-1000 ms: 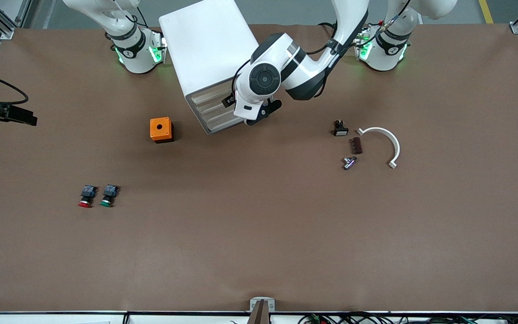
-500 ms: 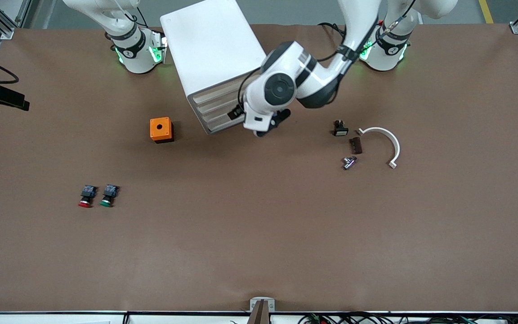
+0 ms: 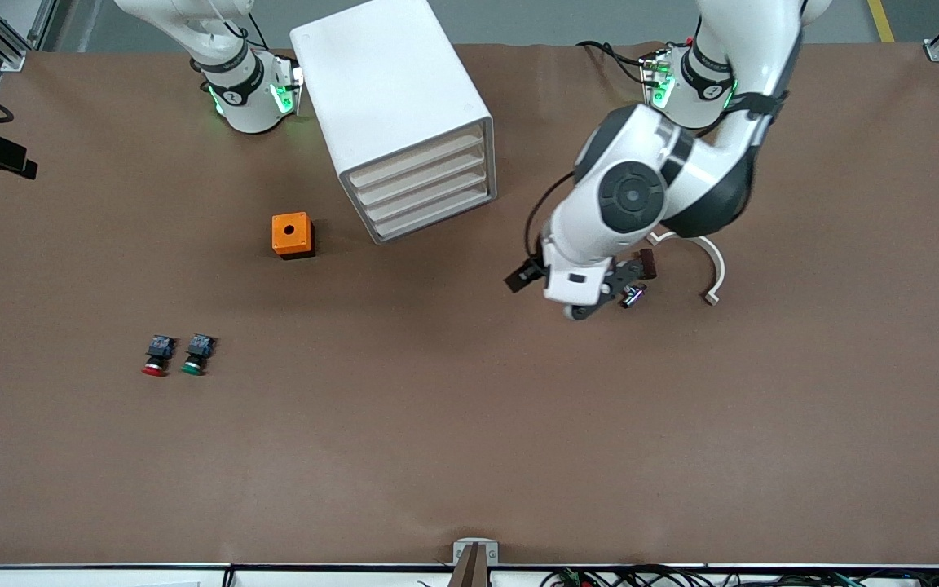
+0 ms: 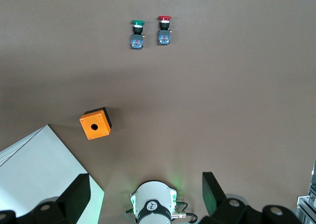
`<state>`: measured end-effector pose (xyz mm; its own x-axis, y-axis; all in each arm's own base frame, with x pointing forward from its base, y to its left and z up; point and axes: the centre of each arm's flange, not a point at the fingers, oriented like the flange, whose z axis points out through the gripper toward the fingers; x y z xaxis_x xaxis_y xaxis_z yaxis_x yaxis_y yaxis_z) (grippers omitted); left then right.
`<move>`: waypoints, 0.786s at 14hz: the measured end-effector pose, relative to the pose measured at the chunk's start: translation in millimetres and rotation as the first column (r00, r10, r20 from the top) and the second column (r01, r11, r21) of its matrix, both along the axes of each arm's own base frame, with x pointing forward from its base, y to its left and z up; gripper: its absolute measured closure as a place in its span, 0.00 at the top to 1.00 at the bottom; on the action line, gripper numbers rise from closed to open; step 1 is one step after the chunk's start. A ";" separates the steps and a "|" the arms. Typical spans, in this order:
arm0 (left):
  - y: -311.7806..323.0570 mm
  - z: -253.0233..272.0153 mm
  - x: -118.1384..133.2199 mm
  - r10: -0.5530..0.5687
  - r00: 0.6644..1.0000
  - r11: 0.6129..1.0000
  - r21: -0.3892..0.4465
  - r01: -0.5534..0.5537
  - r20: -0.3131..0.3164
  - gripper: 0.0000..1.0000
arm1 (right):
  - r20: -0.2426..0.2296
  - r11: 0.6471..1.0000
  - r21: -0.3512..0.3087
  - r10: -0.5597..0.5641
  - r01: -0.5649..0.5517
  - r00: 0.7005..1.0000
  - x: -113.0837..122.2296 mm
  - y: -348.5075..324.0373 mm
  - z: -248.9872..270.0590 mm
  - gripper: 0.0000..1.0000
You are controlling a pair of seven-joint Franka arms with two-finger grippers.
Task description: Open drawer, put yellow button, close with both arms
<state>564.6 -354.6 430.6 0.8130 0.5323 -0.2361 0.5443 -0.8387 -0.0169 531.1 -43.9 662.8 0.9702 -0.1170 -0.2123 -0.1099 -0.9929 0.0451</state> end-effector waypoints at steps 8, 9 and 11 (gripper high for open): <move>221.8 119.7 10.3 -0.292 0.956 0.955 -0.056 0.292 0.004 1.00 | 0.169 1.000 0.029 0.003 -0.008 0.986 -43.8 1.5 -6.9 1.00; 244.7 127.8 5.4 -0.320 0.947 0.945 -0.061 0.320 0.014 1.00 | 0.177 1.000 0.030 0.004 -0.009 0.984 -49.7 2.1 -5.3 1.00; 284.1 138.5 -9.2 -0.365 0.930 0.927 -0.077 0.367 0.035 1.00 | 0.189 0.999 0.030 0.005 -0.011 0.982 -54.3 2.9 0.1 1.00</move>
<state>555.4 -70.6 569.1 0.9525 0.1766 -0.2479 0.1988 -0.9777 0.0673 476.8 -40.9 662.9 0.9940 -0.1056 -0.0290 -0.1058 -0.9944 -0.0060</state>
